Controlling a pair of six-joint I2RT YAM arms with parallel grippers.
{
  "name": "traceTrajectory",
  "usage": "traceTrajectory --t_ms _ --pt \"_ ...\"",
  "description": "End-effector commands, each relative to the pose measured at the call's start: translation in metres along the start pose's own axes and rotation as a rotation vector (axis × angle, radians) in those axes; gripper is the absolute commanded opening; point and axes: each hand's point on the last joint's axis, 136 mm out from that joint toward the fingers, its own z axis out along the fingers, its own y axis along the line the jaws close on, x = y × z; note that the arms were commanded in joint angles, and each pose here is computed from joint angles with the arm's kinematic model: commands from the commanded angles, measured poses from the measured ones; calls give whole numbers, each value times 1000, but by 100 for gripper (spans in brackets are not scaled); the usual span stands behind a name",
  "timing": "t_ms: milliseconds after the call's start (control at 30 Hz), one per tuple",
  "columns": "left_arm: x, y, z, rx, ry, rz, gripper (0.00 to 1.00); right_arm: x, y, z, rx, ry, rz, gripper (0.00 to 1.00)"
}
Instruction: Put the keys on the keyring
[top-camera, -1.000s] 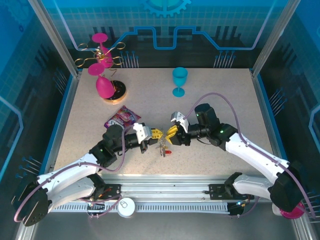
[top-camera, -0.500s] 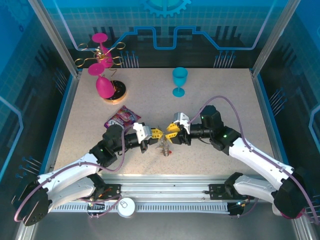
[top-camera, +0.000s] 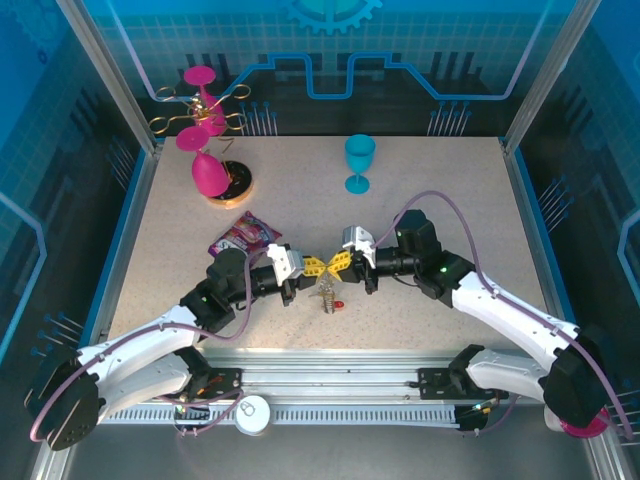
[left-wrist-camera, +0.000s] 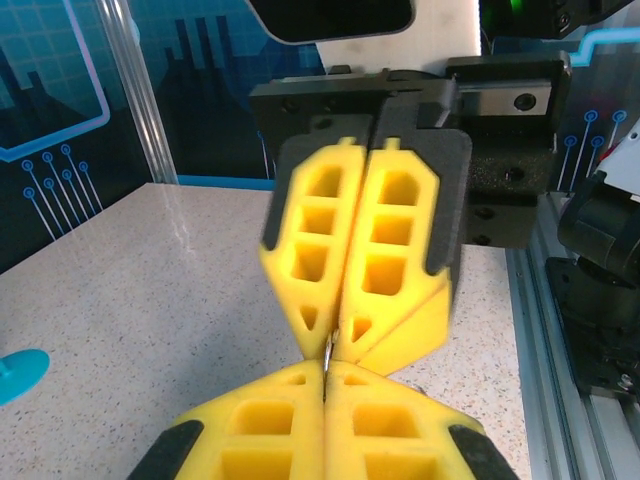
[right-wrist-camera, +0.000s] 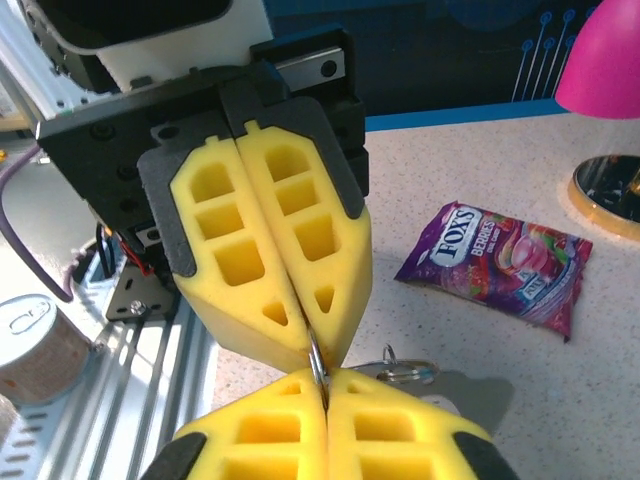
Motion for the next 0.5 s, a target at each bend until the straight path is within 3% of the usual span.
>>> traceTrajectory --t_ms 0,67,133,233,467 --pt "-18 -7 -1 34 -71 27 0 -16 6 2 -32 -34 -54 0" --pt "-16 -5 -1 18 -60 33 0 -15 6 0 -23 -15 -65 0" --pt "-11 -2 -2 0 -27 38 18 -11 5 -3 -5 24 -80 0" --pt "-1 -2 -3 -1 51 59 29 -6 1 -9 20 116 -103 0" --pt "12 0 -7 -5 171 95 33 6 1 -13 46 330 -200 0"
